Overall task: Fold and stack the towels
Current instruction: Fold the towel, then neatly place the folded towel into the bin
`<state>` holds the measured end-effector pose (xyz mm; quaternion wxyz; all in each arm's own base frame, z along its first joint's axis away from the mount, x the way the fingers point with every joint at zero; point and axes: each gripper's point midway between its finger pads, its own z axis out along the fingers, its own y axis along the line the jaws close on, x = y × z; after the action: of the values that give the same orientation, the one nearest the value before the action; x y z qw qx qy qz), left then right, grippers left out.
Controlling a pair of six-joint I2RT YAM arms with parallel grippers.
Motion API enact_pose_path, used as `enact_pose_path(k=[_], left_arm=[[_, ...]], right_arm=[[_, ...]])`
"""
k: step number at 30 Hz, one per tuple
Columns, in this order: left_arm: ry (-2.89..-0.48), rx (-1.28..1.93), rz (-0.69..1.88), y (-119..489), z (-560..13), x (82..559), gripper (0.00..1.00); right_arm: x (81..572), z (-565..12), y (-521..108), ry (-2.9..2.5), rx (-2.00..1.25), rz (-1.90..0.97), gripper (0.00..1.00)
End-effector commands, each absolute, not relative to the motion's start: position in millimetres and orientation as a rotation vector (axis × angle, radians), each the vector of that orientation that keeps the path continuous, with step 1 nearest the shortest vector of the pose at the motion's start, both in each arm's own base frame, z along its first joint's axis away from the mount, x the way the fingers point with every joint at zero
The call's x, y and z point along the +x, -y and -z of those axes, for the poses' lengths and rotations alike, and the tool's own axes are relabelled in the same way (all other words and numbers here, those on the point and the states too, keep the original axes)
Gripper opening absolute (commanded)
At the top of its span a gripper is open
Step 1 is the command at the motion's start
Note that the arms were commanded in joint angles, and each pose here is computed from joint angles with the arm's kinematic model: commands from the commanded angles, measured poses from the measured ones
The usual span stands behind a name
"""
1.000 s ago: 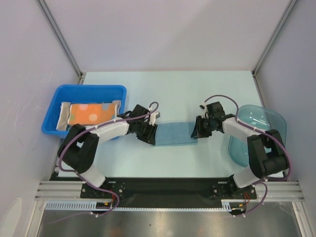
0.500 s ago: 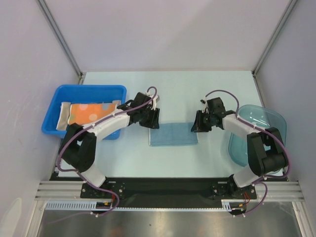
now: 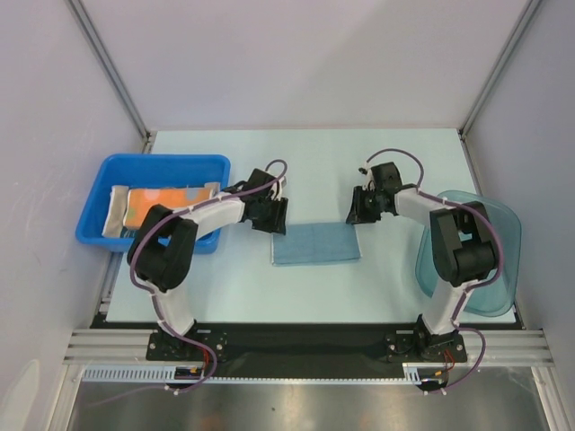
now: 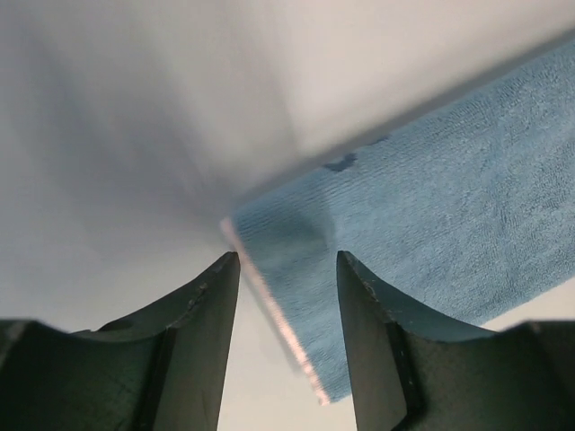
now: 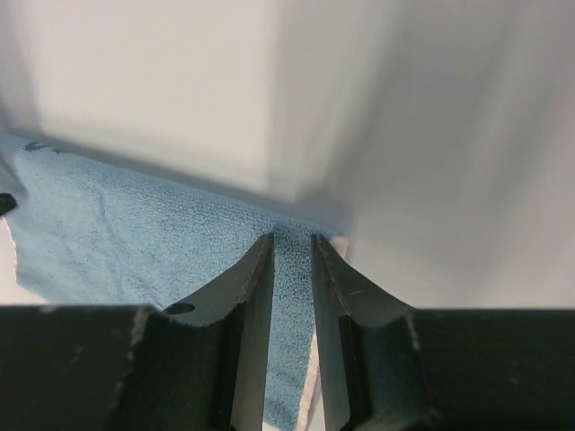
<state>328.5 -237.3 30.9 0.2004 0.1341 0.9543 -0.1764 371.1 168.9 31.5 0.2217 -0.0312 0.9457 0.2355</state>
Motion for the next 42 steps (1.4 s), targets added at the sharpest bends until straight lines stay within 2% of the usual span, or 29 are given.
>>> enact_pose_path(k=[1, 2, 3, 8, 11, 19, 22, 24, 26, 27, 31, 33, 35, 38, 42], left_arm=[[-2.518, 0.288, 0.427, 222, -89, 357, 0.54], [-2.501, 0.269, 0.417, 218, -98, 356, 0.60], [-2.472, 0.253, 0.409, 213, -114, 352, 0.63], [-2.482, 0.178, 0.599, 218, -101, 313, 0.69], [-2.534, 0.093, 0.683, 219, -76, 290, 0.69], [-2.565, -0.019, 0.686, 223, -44, 281, 0.68], [-2.604, -0.039, 0.695, 231, -28, 275, 0.66], [-2.657, -0.040, 0.674, 235, -14, 267, 0.65], [-2.689, -0.049, 0.653, 237, -6, 261, 0.63], [-2.707, -0.062, 0.638, 237, 0, 259, 0.62], [-2.746, -0.107, 0.580, 231, 13, 255, 0.53], [-2.772, -0.128, 0.542, 228, 17, 250, 0.45], [-2.799, -0.139, 0.506, 227, 20, 246, 0.30], [-2.805, -0.116, 0.416, 224, 12, 250, 0.00], [-2.764, -0.048, 0.295, 218, -20, 271, 0.00]], right_arm=[[380, -61, -162, -2.543, -0.155, -0.550, 0.29], [378, -78, -161, -2.506, -0.161, -0.552, 0.29], [375, -85, -161, -2.494, -0.160, -0.554, 0.30], [353, -112, -162, -2.433, -0.145, -0.588, 0.32], [344, -123, -164, -2.412, -0.154, -0.614, 0.33], [328, -159, -159, -2.333, -0.191, -0.613, 0.39], [322, -162, -154, -2.332, -0.177, -0.587, 0.51], [317, -170, -153, -2.304, -0.160, -0.596, 0.71], [313, -179, -153, -2.267, -0.151, -0.617, 1.00], [311, -181, -153, -2.259, -0.143, -0.625, 1.00], [305, -196, -156, -2.212, -0.150, -0.661, 1.00], [303, -201, -156, -2.201, -0.159, -0.661, 1.00], [301, -204, -154, -2.198, -0.165, -0.654, 1.00], [299, -212, -156, -2.177, -0.178, -0.669, 1.00], [298, -219, -158, -2.158, -0.180, -0.684, 1.00]])
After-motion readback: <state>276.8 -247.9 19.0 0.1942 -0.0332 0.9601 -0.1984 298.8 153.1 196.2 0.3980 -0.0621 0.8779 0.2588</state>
